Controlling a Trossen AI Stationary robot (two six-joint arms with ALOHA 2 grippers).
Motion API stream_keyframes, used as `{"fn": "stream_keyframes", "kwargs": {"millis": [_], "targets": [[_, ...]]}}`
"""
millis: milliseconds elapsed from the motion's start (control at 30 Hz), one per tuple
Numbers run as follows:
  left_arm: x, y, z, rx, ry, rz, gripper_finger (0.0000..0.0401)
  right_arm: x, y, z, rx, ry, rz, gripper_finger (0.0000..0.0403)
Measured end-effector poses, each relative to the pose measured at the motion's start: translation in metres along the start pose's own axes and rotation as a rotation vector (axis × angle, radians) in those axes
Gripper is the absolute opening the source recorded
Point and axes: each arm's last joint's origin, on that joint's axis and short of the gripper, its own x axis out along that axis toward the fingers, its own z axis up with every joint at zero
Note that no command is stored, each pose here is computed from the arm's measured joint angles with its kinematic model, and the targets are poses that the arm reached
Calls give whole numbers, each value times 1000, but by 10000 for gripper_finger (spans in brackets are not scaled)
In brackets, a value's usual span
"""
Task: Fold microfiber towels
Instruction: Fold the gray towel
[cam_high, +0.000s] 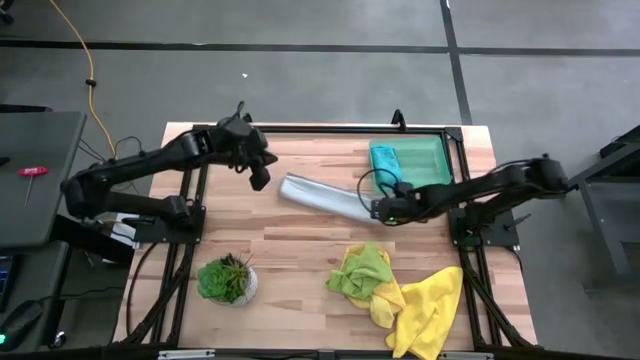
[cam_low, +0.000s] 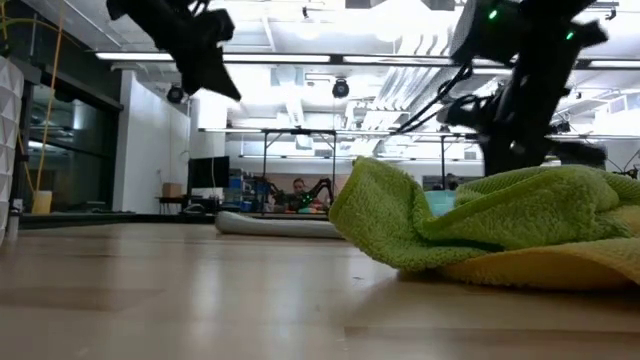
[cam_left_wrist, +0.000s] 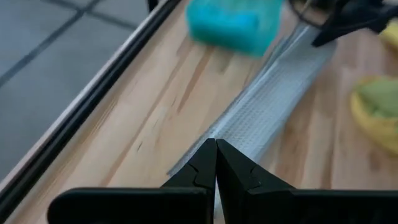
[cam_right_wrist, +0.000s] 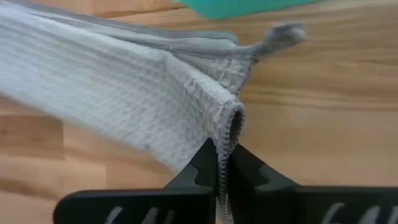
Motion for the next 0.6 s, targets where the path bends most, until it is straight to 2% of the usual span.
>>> {"fn": "stream_keyframes", "kwargs": {"millis": [100,300,433,600], "targets": [[1,-11,8,24,-79,-38,0,-15,-1,2,-4,14,13,2],[11,-28,19,44,-181,-120,0,-32,25,6,-8,-22,126,1],[6,-31,28,35,-276,-227,0,-31,45,6,-15,-33,192,1],[-5,-29,34,36,-351,-285,0,-19,71,8,19,-63,266,0]]}}
